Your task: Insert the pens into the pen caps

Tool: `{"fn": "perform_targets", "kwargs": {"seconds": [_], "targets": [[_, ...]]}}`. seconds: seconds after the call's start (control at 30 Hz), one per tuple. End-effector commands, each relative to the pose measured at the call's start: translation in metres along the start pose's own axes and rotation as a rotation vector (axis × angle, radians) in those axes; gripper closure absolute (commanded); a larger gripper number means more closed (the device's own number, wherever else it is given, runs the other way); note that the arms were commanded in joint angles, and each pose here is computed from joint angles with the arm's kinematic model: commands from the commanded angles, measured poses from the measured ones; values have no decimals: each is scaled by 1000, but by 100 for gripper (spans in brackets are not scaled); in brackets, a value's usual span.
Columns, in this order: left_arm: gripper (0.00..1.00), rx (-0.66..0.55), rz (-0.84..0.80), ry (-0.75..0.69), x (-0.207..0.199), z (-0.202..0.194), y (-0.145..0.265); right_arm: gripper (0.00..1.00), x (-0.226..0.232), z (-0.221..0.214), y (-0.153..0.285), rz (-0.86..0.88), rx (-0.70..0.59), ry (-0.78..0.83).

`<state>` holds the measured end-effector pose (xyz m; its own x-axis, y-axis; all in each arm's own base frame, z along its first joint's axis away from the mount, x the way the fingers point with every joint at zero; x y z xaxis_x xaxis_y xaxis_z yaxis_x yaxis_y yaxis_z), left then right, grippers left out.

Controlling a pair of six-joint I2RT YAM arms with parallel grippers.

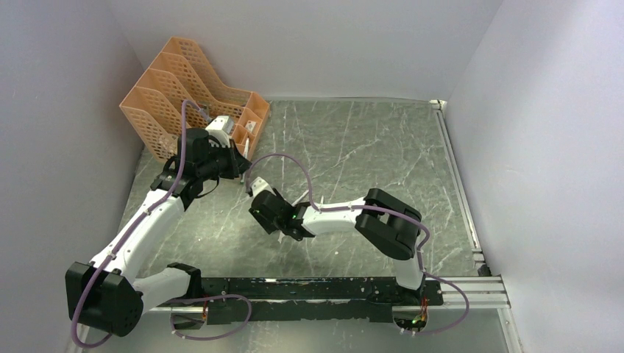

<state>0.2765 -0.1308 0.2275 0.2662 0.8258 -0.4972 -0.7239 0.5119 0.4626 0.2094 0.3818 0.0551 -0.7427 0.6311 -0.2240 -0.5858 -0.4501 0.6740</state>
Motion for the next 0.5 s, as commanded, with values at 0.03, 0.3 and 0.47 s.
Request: {"fn": "perform_targets", "kwargs": {"seconds": [0.03, 0.3, 0.47], "targets": [[93, -24, -11, -13, -1, 5, 6, 47, -2, 2, -7, 22, -3, -55], [93, -26, -12, -15, -1, 4, 7, 47, -12, -3, -8, 35, 12, -80], [93, -28, -12, -13, -1, 4, 7, 52, -9, -4, -10, 52, 41, -57]]}}
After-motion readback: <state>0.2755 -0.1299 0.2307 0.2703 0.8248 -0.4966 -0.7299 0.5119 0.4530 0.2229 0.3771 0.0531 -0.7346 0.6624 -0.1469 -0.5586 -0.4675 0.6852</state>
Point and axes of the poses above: each gripper's point midway between its finger pads, its own y axis back along the fingers, its own x axis along the line the jaws close on, z = x × y, the point moved 5 cm from there along y, back along the fingers, and after that the axes turned 8 degrees about y, right-handed, at the moved point
